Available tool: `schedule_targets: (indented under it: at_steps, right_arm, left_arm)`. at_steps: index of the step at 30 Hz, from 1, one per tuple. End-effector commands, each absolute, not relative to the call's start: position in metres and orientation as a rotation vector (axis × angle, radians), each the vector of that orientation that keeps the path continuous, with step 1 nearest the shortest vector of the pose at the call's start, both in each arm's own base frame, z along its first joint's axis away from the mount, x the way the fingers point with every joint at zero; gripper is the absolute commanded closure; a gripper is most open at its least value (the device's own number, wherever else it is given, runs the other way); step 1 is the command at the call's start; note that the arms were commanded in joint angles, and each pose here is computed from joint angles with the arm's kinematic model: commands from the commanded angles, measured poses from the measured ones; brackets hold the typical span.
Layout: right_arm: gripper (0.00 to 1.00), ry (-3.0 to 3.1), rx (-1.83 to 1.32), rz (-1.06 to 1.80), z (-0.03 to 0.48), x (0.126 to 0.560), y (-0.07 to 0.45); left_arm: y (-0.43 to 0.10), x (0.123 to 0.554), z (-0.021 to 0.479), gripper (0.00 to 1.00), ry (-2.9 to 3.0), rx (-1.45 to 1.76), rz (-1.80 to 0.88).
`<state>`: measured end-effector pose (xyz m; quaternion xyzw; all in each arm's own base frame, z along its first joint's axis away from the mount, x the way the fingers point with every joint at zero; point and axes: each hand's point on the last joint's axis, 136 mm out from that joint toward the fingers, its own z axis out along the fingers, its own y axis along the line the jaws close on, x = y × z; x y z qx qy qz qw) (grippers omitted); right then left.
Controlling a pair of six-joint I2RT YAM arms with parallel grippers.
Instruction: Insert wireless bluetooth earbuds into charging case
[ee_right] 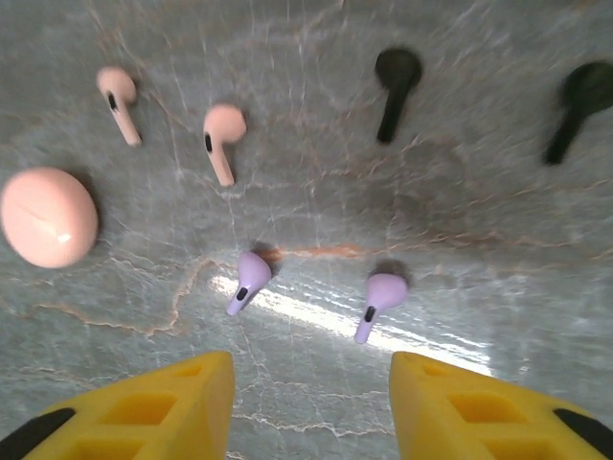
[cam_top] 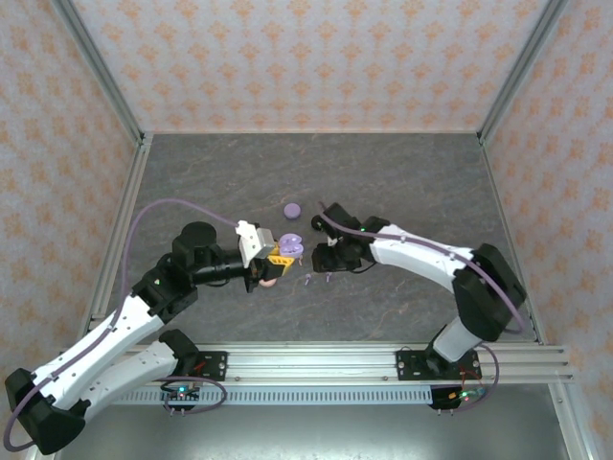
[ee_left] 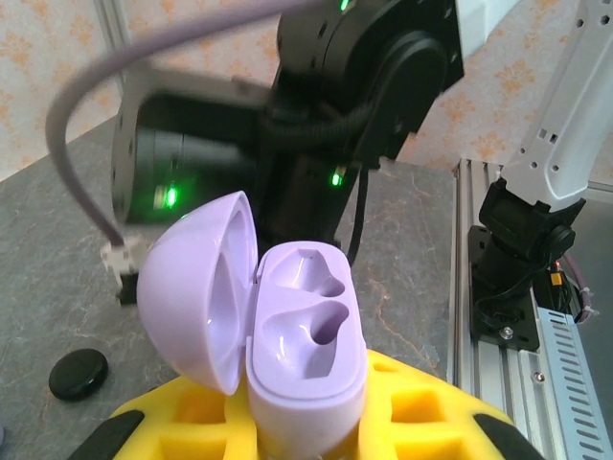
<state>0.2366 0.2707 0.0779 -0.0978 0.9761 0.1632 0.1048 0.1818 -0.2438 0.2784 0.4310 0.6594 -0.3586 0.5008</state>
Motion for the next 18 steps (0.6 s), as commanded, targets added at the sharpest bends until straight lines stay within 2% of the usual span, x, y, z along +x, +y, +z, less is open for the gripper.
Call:
schedule_targets:
  at_steps: [1,5,18]
  right_arm:
    - [0.57,2.886,-0.25,0.477,0.07,0.242,0.291]
    - [0.63,2.928,-0.24,0.503,0.051,0.241,0.31]
    - [0.67,3.003,-0.241,0.457,0.027,0.238,0.318]
  left_arm:
    - [-0.242,0.177,0.276,0.86,1.601,1.04,-0.872]
    - [-0.239,0.174,0.278,0.86,1.59,1.036,-0.87]
    - [-0.237,0.172,0.28,0.87,1.577,1.035,-0.862]
